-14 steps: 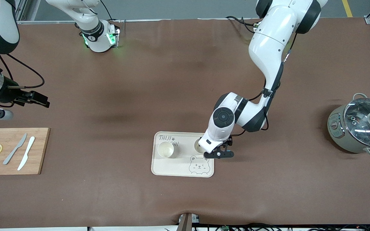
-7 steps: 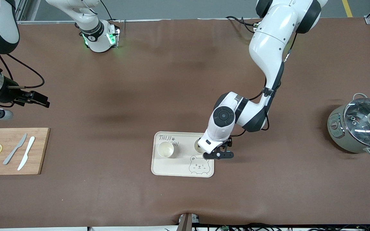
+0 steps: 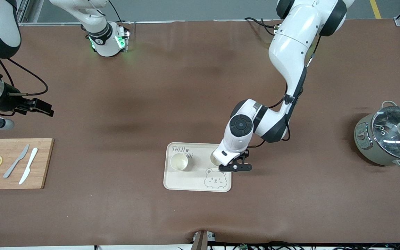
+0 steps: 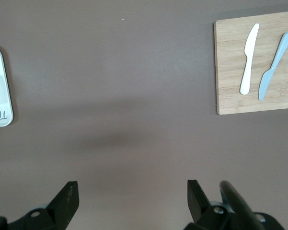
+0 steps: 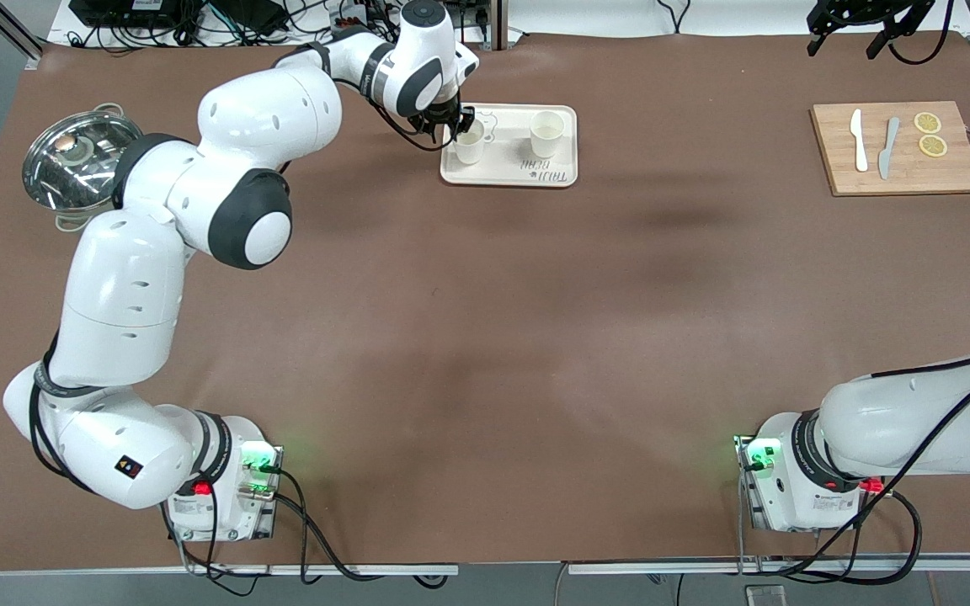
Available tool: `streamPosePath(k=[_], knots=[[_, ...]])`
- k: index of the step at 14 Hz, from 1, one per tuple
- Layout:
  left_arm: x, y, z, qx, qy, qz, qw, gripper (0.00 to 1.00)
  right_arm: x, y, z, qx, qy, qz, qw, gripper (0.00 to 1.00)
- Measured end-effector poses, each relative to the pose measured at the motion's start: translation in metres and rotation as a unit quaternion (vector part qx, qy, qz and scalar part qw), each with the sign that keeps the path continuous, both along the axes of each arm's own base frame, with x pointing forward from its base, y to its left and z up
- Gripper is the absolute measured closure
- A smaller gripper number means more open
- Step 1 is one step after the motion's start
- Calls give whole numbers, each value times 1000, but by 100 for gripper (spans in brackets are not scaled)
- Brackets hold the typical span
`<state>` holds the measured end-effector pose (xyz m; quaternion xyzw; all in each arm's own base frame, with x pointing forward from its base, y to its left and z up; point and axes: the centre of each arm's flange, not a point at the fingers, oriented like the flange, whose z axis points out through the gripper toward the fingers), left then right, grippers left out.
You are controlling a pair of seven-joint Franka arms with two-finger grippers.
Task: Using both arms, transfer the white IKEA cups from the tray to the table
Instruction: 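Lift the cup with the left gripper and carry it toward the pot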
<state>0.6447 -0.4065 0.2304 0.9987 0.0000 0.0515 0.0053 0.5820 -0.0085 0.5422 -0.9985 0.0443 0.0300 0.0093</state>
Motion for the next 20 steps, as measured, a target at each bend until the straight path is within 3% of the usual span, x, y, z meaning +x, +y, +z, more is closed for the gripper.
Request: streamPosePath(k=[2,4,15,20], knots=[[0,0,0,0,0,0,1000,82,0,0,0,0,0,0,1000,0],[-1,-5,8,-6,-3,6,1000,95,0,0,0,0,0,0,1000,0],[3,-2,15,-10,-7,16,1000,96,0,0,0,0,0,0,1000,0],[8,18,78,1,3,20,1000,96,0,0,0,0,0,0,1000,0]])
